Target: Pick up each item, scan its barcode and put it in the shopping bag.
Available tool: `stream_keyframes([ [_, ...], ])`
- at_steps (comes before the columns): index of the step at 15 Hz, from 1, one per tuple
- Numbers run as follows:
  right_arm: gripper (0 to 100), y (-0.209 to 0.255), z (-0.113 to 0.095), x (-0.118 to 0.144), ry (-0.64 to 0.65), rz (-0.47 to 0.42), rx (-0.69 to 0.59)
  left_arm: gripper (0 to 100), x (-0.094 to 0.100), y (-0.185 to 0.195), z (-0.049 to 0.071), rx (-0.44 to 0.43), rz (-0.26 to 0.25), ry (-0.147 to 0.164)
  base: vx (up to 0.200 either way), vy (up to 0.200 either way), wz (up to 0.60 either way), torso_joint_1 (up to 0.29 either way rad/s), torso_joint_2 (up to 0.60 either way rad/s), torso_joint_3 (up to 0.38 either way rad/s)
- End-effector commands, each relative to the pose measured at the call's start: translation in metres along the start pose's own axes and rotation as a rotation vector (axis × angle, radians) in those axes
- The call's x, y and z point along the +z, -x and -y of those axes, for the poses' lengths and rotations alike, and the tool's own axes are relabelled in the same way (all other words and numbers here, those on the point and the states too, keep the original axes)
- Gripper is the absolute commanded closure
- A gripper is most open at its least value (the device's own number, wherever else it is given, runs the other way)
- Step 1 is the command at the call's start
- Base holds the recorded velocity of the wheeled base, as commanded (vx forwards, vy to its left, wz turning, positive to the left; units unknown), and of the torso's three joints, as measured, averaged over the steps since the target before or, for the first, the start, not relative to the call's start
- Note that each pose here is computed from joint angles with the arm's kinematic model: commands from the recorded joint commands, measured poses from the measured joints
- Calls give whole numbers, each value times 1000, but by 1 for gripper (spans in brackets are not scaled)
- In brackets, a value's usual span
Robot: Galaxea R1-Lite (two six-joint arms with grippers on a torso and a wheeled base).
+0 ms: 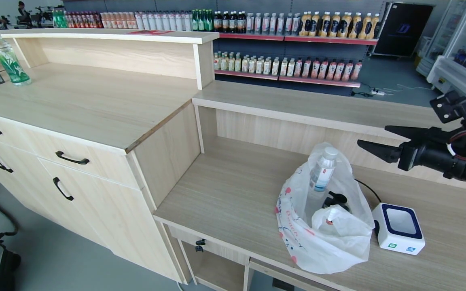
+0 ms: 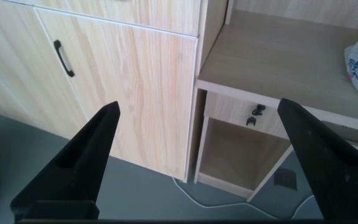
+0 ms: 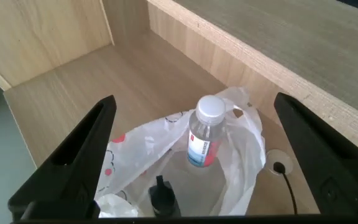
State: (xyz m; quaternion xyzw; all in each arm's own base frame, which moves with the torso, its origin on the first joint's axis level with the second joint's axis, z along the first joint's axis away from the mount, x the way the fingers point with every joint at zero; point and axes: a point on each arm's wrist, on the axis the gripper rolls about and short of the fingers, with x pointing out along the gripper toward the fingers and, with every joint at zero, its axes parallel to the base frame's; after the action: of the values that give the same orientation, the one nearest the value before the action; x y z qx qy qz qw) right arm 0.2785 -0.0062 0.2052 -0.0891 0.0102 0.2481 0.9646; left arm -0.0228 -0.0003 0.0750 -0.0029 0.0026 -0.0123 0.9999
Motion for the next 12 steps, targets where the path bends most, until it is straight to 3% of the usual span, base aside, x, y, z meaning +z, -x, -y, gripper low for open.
stream_keyframes([
  [1, 0, 43, -7, 10, 129, 0, -84, 0, 0, 0, 0, 0, -1, 0, 0, 0, 0, 0, 0, 0],
  [3, 0, 57, -3, 8, 195, -58, -119, 0, 0, 0, 0, 0, -1, 0, 0, 0, 0, 0, 0, 0],
  [7, 0, 73, -2, 15, 264, -67, -158, 0, 0, 0, 0, 0, -1, 0, 0, 0, 0, 0, 0, 0],
  [12, 0, 78, -5, 16, 230, -97, -177, 0, 0, 0, 0, 0, -1, 0, 0, 0, -600, 0, 0, 4],
])
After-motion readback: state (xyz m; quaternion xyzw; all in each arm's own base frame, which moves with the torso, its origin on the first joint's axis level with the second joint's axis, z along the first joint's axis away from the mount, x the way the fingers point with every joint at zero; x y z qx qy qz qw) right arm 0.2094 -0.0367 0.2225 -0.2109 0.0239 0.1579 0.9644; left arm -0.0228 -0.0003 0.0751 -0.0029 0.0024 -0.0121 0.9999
